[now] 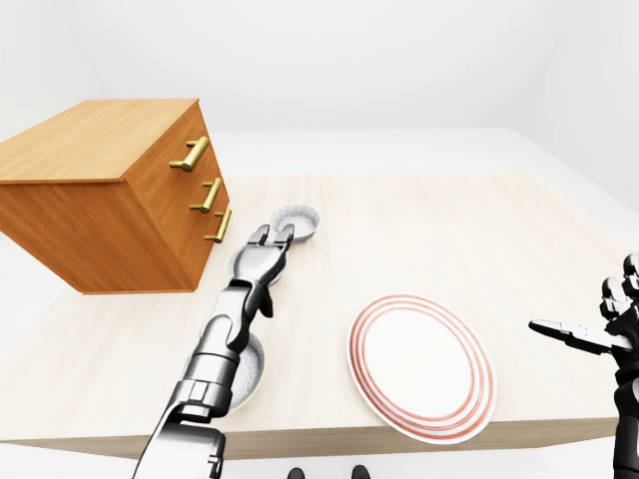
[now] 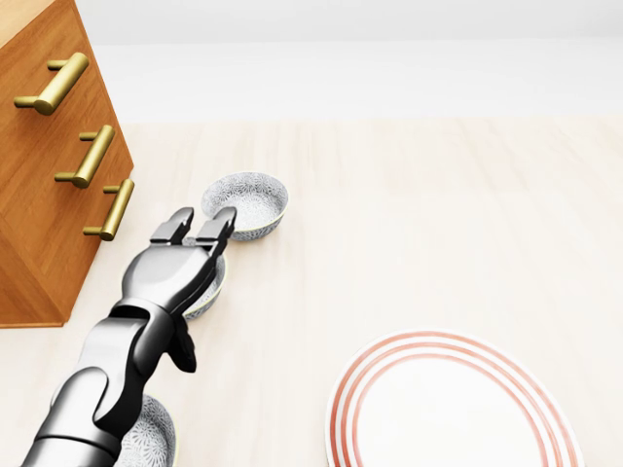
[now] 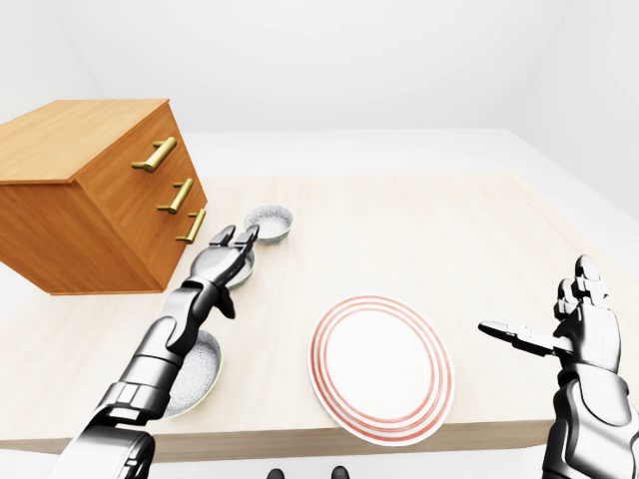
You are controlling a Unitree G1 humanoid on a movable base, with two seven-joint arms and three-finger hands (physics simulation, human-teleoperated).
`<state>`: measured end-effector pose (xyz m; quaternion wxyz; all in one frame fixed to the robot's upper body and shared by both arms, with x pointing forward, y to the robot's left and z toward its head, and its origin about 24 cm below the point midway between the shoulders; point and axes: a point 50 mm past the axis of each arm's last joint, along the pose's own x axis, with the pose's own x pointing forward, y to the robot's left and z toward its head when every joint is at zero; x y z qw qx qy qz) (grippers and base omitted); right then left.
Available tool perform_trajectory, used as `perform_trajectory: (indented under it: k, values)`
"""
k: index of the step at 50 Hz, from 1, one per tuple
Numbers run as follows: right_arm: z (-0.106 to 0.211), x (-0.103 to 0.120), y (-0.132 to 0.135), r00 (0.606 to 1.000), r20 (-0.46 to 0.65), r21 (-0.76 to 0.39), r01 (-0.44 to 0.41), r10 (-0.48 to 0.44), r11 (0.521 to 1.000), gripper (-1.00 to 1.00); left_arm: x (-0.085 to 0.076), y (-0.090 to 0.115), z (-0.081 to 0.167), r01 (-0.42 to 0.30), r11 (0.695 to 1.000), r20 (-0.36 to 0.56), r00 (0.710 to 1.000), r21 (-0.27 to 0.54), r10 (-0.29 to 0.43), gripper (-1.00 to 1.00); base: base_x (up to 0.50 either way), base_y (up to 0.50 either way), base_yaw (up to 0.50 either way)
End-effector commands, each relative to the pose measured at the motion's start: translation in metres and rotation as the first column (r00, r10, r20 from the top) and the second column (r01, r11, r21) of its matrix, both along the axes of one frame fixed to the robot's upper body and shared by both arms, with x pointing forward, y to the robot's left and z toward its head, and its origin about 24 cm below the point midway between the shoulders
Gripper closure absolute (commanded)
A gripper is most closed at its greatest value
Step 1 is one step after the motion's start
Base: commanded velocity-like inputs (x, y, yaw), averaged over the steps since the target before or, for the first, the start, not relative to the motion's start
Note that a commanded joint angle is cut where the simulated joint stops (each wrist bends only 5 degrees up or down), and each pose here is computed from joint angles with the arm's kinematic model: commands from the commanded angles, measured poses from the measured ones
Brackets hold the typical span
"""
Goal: Put the bowl in the middle on the plate.
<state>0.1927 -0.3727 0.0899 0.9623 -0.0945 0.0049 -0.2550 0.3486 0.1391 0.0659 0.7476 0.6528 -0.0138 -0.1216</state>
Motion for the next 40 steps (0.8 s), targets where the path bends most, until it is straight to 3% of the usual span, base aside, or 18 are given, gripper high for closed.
perform_trajectory:
  k: [1,40]
  values:
    - [-0.001,0.0,0.0,1.0,-0.004,0.002,-0.001,0.001,1.0,-1.0,-0.002,-0.004,-0.003,0.007,1.0,-0.002,1.0,-0.008,-0.007,-1.0,0.0,0.0,0.0]
    - [-0.002,0.0,0.0,1.0,-0.007,0.002,-0.003,0.003,1.0,-1.0,0.004,-0.015,-0.002,0.028,0.999,0.007,1.0,-0.017,-0.028,-1.0,0.0,0.0,0.0]
